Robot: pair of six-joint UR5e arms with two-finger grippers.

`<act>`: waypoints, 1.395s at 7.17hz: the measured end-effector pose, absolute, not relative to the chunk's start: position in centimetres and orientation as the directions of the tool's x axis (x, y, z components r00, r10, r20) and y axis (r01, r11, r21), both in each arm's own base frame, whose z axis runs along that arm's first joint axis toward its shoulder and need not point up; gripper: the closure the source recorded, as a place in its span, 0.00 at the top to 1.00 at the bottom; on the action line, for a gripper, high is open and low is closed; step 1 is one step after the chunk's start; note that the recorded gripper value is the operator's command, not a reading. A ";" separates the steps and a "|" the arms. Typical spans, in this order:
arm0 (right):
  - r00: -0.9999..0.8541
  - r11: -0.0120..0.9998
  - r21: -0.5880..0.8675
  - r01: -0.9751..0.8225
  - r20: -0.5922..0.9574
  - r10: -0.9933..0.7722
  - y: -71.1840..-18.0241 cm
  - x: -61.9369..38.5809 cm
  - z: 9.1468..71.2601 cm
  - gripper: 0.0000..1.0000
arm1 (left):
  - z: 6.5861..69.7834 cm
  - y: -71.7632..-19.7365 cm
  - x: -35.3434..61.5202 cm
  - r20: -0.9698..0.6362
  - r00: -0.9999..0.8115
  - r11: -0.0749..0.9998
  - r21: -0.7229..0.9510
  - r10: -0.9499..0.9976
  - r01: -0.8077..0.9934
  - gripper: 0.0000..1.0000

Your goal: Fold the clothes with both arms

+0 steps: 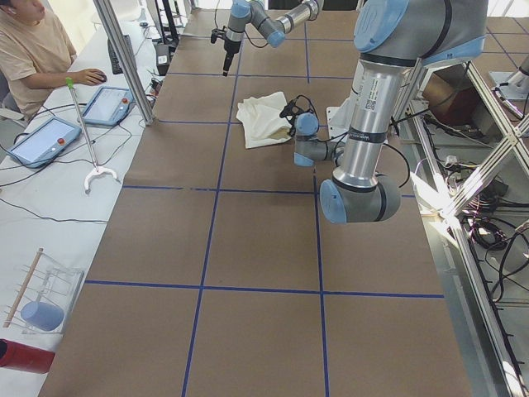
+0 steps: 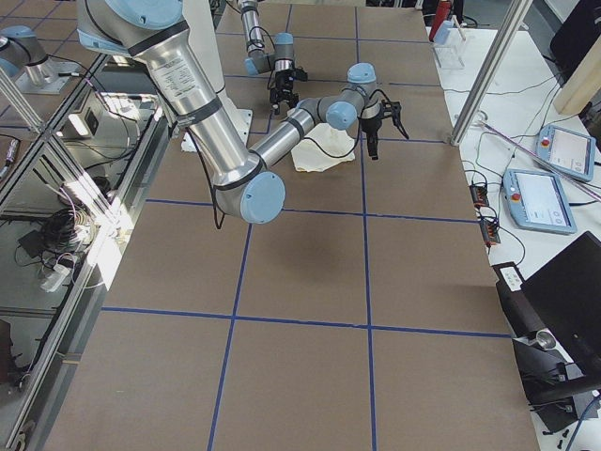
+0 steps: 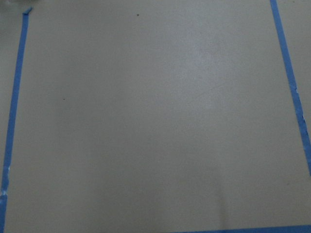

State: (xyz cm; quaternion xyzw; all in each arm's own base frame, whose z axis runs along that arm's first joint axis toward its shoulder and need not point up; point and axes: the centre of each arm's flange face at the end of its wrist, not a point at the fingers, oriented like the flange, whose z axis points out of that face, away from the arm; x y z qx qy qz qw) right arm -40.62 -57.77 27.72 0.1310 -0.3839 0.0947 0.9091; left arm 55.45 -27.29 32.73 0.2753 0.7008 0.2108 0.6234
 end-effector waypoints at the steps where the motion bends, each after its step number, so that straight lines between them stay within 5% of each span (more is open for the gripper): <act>1: 0.688 0.948 0.165 -0.273 0.722 0.072 -57.8 -40.6 27.8 1.00 | 34.1 -26.8 54.7 -0.751 -0.101 0.758 0.642 0.652 0.116 1.00; 5: 0.687 0.947 0.165 -0.274 0.723 0.073 -57.7 -40.4 27.9 1.00 | 34.5 -29.8 50.3 -0.828 -0.143 0.841 0.534 0.542 0.092 1.00; 10: 0.679 0.946 0.171 -0.274 0.731 0.065 -56.3 -39.3 28.1 1.00 | 27.8 -32.7 50.6 -0.960 -0.272 0.975 0.010 0.072 0.223 1.00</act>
